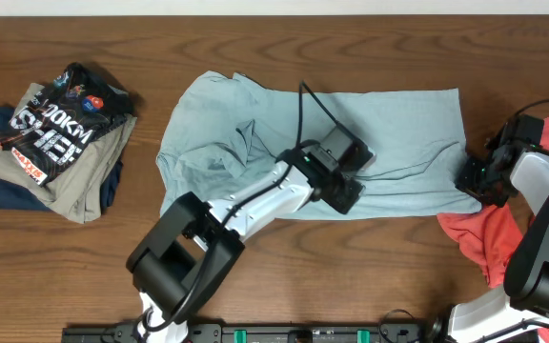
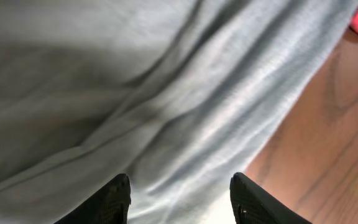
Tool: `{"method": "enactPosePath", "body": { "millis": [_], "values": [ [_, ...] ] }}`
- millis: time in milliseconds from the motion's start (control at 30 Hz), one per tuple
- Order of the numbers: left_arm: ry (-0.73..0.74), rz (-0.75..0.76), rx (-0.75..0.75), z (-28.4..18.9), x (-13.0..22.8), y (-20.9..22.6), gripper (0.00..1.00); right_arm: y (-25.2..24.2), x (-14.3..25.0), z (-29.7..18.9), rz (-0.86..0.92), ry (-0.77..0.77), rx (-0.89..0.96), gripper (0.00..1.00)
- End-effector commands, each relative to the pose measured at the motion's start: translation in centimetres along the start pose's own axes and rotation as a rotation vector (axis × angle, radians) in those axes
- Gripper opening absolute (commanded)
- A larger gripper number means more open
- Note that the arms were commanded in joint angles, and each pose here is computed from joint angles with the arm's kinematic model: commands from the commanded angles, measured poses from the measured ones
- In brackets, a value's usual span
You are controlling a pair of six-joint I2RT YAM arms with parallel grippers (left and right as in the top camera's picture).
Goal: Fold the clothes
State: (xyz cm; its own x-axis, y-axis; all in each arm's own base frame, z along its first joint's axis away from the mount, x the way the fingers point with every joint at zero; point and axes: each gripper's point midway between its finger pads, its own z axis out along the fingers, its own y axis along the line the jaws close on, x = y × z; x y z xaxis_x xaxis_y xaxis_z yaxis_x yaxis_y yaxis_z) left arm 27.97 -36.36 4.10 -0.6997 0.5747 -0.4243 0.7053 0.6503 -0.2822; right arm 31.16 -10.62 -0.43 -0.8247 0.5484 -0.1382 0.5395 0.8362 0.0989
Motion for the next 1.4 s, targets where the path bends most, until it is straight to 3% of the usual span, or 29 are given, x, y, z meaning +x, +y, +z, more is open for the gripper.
{"method": "enactPosePath", "body": {
  "millis": [0,167,500,833,1367],
  "values": [
    [-0.006,0.022,0.004,0.5,0.0,-0.9,0.54,-1.4,3.3,2.4,0.008,0.128,0.039,0.31],
    [-0.038,0.045,-0.082,1.5,-0.6,0.6,0.54,-1.4,3.4,2.4,0.008,0.132,0.040,0.31],
    [-0.031,0.238,-0.195,4.3,-0.4,3.2,0.52,-1.4,3.5,2.3,0.008,0.135,0.040,0.30],
    [-0.092,0.244,-0.220,4.2,-2.0,3.5,0.38,-1.4,3.5,2.4,0.008,0.134,0.041,0.30],
    [-0.069,0.201,-0.174,4.4,-1.2,2.8,0.10,-1.4,3.4,2.4,0.008,0.131,0.040,0.30]
  ]
}}
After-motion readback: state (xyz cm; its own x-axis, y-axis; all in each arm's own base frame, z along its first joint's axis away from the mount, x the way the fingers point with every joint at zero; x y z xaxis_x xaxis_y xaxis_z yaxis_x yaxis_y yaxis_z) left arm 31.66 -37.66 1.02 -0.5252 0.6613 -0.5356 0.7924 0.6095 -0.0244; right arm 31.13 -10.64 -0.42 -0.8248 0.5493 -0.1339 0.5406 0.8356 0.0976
